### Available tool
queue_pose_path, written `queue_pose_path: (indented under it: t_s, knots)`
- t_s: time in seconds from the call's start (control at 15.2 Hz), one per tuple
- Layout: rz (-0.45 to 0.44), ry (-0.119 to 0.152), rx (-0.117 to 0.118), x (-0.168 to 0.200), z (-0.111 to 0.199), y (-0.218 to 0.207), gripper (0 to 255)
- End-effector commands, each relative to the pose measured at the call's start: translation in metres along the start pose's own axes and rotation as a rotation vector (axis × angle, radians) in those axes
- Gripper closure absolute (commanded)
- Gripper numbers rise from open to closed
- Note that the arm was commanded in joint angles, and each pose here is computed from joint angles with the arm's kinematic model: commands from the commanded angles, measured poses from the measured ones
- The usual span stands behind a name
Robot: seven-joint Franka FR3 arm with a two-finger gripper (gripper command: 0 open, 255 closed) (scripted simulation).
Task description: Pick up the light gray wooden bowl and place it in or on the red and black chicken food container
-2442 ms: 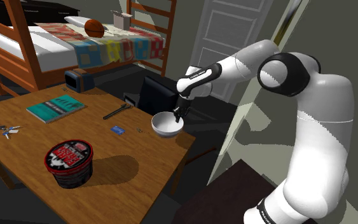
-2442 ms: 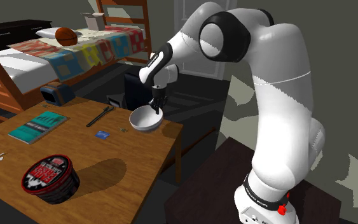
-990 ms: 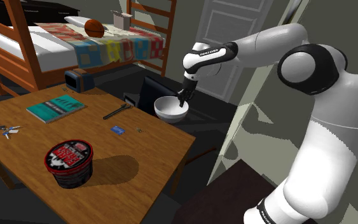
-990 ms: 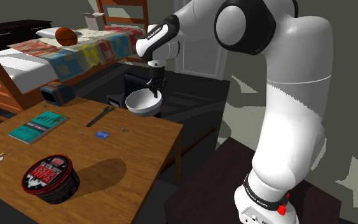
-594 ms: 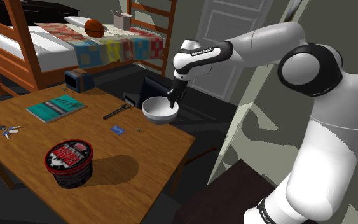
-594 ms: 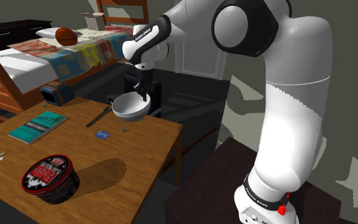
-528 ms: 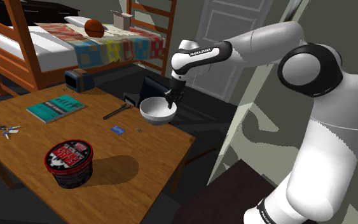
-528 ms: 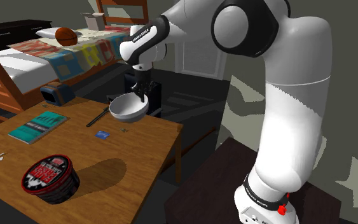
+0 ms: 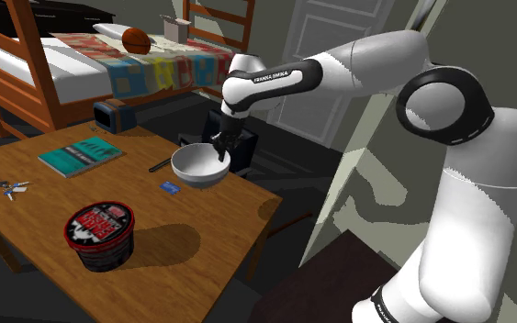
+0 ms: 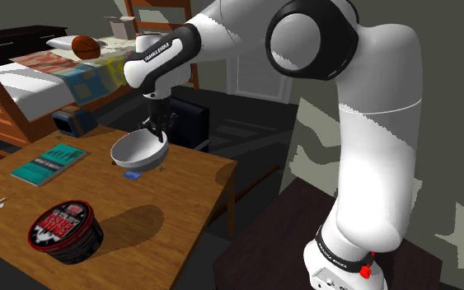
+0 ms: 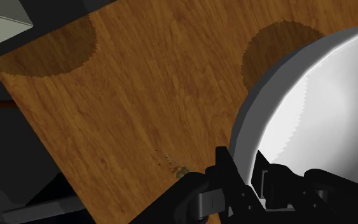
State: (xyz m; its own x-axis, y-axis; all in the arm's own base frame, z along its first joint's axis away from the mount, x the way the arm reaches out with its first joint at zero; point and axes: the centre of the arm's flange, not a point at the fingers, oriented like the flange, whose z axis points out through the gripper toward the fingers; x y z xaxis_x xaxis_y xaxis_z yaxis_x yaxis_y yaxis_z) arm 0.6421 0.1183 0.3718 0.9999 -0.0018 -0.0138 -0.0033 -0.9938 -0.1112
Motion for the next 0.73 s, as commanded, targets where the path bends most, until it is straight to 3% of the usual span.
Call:
queue_pose_path:
  t_s: [0.0,0.66]
  knots:
    - [0.002,0.001,0.000,0.005,-0.001,-0.025,255]
    - [0.002,0.001,0.000,0.014,0.008,-0.156,255]
